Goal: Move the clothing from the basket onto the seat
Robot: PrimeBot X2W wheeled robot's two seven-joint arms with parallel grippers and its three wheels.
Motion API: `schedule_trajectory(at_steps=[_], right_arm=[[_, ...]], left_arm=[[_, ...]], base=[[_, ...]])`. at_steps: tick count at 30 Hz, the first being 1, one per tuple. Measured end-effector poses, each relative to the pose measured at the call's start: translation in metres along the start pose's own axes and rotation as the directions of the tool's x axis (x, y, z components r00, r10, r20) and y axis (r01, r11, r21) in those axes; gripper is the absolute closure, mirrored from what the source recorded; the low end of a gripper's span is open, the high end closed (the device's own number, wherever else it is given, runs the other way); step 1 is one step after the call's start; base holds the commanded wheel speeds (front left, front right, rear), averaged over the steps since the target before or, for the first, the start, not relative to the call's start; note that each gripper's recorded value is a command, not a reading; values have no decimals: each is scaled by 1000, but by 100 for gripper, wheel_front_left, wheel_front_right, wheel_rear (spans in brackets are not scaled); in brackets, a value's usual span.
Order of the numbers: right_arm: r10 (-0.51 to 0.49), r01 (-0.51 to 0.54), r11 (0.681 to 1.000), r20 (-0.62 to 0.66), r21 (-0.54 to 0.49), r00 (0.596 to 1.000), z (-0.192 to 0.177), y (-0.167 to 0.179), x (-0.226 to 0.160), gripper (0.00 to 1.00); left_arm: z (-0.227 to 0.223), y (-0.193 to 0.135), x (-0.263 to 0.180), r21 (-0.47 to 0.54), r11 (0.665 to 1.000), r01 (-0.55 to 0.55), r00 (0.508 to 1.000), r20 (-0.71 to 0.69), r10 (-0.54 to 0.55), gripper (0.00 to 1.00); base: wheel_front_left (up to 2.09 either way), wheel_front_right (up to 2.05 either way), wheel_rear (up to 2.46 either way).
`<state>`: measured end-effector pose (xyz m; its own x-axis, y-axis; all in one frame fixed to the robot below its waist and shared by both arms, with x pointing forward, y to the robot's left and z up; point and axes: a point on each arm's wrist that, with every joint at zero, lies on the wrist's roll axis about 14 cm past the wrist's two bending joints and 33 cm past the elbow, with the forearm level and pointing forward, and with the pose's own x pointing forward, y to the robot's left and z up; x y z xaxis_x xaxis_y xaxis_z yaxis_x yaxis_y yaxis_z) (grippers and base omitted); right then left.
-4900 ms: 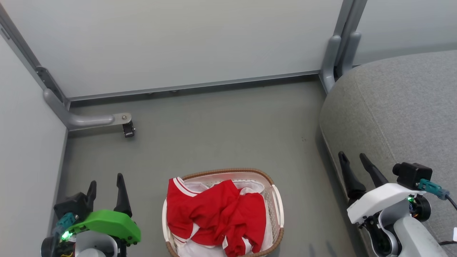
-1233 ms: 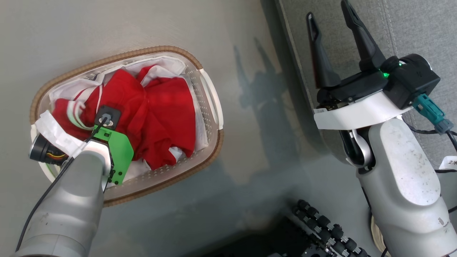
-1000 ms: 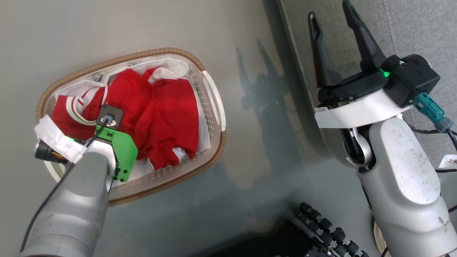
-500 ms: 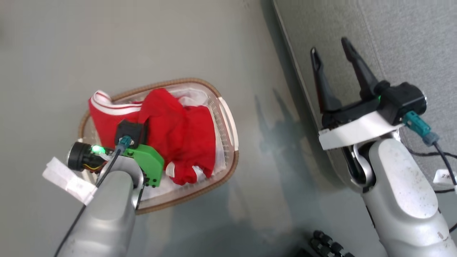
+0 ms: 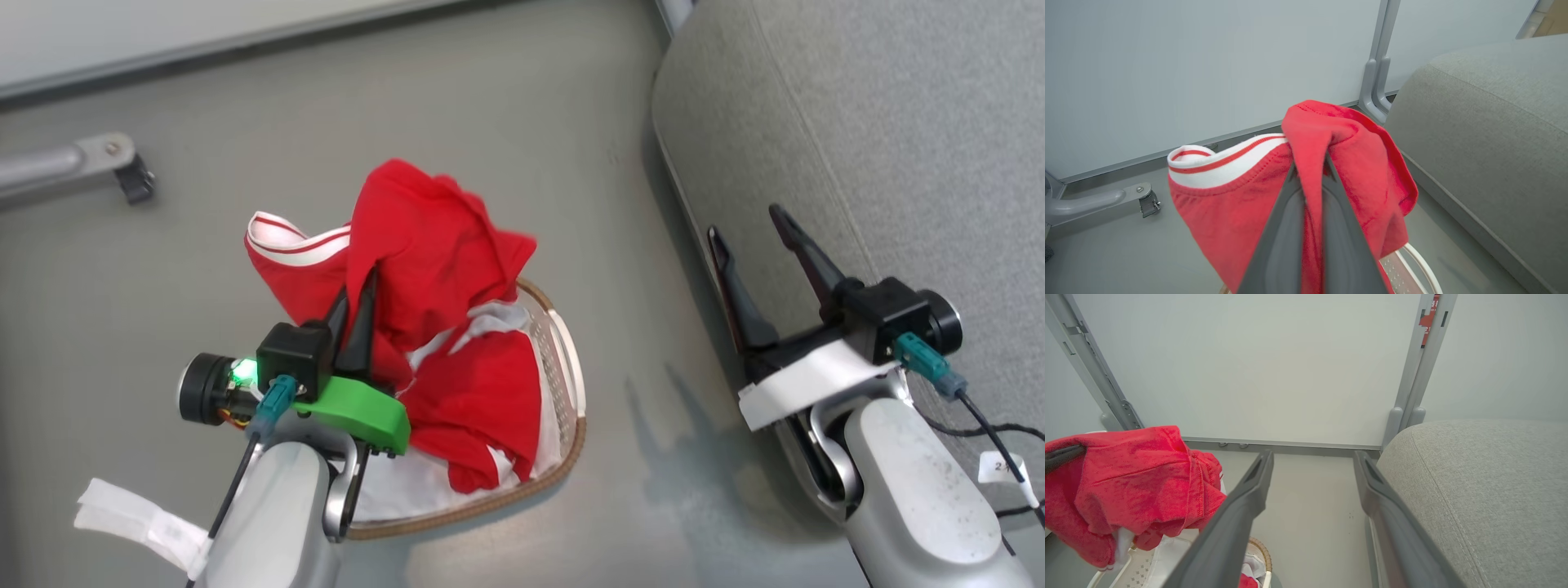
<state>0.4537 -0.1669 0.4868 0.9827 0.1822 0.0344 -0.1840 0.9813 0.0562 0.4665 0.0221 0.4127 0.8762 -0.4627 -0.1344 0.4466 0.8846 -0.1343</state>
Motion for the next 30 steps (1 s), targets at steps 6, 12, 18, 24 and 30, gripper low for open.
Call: schedule_trajectory(at_steps=[6,12,18,24,30], right_arm=[[35,-35,999,14,-2,999,10,15,-15,0],[80,-81,997,45,6,996,24,37,-28,0],[251,-252,968,72,-4,965,36,92,-38,0],[509,-505,861,118,-66,852,59,171,-36,0],[617,-604,786,101,-129,781,63,212,-22,0]], left_arm=[[71,-8,-17,-3,1000,4,981,193,-3,100],[129,-16,-41,13,1000,7,939,345,-11,100],[158,-26,-61,27,999,19,908,419,-28,100],[163,-35,-70,20,999,36,901,433,-41,100],[160,-52,-74,-18,996,91,901,427,-75,100]], base=[[0,0,0],[0,0,0],[0,0,0],[0,0,0],[0,0,0]])
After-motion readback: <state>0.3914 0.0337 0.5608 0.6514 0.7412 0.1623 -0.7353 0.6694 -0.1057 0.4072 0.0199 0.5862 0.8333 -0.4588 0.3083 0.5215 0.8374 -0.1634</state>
